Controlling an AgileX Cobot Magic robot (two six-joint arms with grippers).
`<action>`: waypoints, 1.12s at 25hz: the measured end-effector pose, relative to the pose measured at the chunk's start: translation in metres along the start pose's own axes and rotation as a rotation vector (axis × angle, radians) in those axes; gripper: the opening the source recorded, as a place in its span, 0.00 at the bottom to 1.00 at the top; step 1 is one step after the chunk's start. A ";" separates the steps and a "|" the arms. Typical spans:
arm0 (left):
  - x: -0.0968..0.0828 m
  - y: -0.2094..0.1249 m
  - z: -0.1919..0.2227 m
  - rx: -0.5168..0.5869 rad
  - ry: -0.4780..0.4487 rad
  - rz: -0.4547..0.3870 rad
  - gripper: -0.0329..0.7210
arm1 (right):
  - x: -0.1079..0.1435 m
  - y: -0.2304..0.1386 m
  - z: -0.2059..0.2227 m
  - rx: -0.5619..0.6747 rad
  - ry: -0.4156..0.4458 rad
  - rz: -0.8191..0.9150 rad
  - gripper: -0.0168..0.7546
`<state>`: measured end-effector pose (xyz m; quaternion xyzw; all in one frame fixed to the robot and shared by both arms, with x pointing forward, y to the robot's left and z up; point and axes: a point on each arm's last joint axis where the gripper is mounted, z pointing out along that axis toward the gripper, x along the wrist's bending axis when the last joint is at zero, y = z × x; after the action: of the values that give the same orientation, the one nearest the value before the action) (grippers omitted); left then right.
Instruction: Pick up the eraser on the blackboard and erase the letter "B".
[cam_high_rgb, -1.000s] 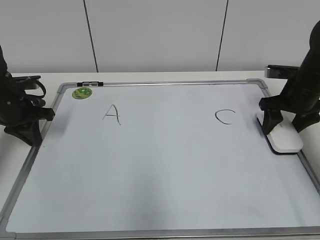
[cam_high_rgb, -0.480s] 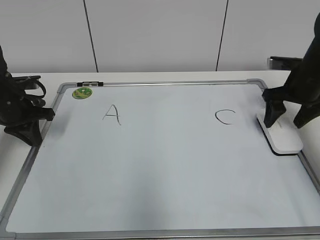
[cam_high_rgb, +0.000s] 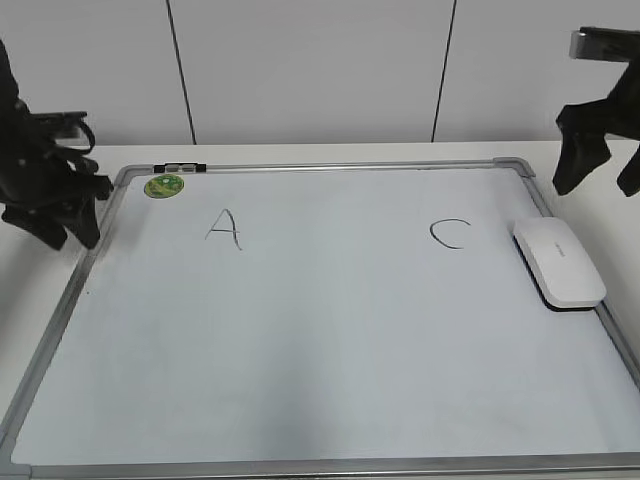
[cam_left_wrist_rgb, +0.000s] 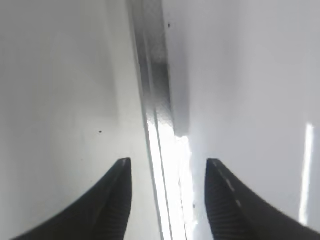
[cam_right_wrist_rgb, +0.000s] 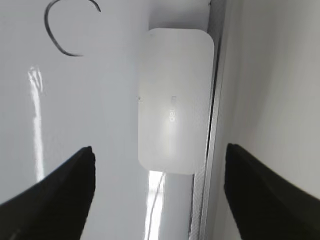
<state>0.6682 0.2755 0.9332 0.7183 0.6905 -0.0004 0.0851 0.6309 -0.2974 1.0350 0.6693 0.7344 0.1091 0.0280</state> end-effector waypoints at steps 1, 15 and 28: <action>-0.001 0.003 -0.008 0.014 -0.002 0.006 0.50 | 0.002 -0.003 -0.008 -0.003 0.003 -0.001 0.79; -0.041 -0.020 -0.175 -0.249 -0.059 0.091 0.53 | 0.025 -0.062 -0.125 -0.250 -0.012 -0.062 0.79; -0.048 -0.179 -0.270 -0.443 -0.076 0.134 0.53 | 0.039 -0.201 -0.170 -0.393 -0.102 -0.101 0.79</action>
<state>0.4565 0.2663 1.1830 0.7257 0.6208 0.1299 0.2666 0.3988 -0.2956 1.1655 0.6180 0.7292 0.2146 0.2008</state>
